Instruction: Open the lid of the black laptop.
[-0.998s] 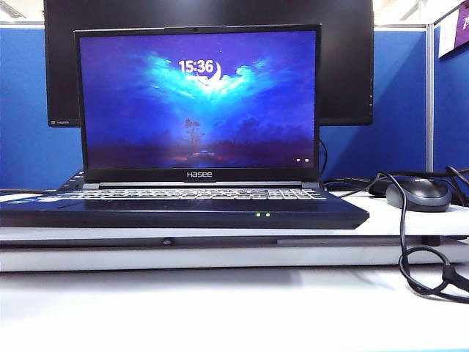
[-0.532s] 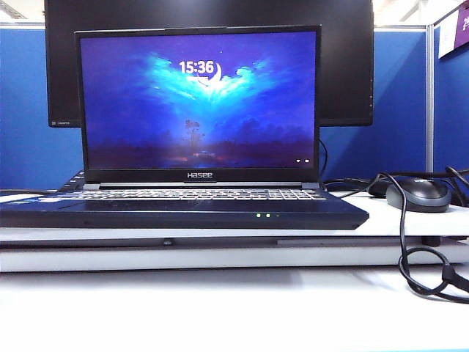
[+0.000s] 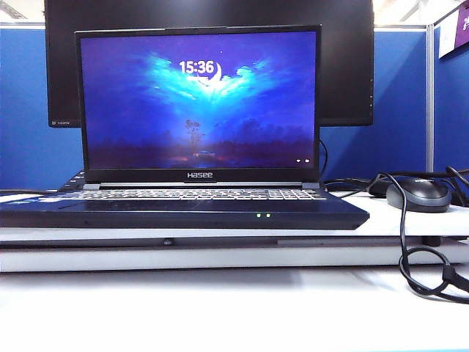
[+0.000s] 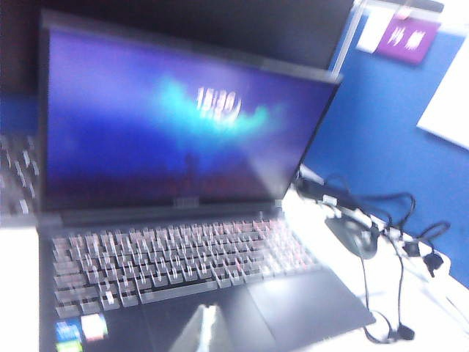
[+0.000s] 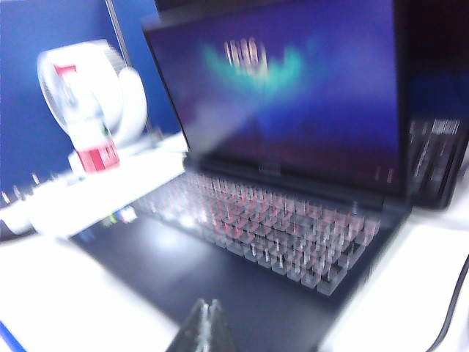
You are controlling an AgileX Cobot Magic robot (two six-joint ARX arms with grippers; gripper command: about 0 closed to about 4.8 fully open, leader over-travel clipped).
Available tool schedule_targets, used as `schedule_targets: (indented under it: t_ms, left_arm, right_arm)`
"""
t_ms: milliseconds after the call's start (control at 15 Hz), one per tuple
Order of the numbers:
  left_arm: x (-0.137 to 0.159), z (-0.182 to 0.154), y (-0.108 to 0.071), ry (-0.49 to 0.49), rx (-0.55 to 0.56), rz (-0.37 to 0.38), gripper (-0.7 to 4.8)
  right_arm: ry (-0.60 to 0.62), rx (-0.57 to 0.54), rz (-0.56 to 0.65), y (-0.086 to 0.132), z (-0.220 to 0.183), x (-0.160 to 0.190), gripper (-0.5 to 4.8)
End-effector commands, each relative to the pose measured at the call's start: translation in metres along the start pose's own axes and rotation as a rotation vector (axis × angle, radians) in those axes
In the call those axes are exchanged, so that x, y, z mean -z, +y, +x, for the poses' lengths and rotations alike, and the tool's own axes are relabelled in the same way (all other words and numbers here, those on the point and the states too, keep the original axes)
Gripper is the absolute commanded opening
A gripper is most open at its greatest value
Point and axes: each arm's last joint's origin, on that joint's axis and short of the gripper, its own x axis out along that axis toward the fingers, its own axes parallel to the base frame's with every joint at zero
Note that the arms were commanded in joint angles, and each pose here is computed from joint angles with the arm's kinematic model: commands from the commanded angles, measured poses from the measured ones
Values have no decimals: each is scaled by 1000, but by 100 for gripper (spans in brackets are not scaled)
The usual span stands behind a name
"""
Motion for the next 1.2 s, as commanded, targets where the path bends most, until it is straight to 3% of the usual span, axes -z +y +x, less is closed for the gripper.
schedule_targets:
  t_ms: [67, 399, 532, 599, 1197]
  left_arm:
    - [3, 4, 2, -15, 2, -35, -4]
    - [11, 14, 6, -47, 8, -23, -3]
    - [15, 15, 6, -15, 14, -137, -3]
    - [15, 15, 6, -9, 12, -144, -3]
    - [16, 15, 7, -9, 7, -135, -3]
  right_arm:
    - [-15, -2, 21, -5, 10, 24, -1]
    - [-66, 70, -94, -9, 14, 37, -1]
    - [-58, 55, -83, -9, 14, 37, -1]
    - [-50, 53, -83, -9, 14, 38, -1]
    - [-39, 55, -83, -9, 14, 39, -1]
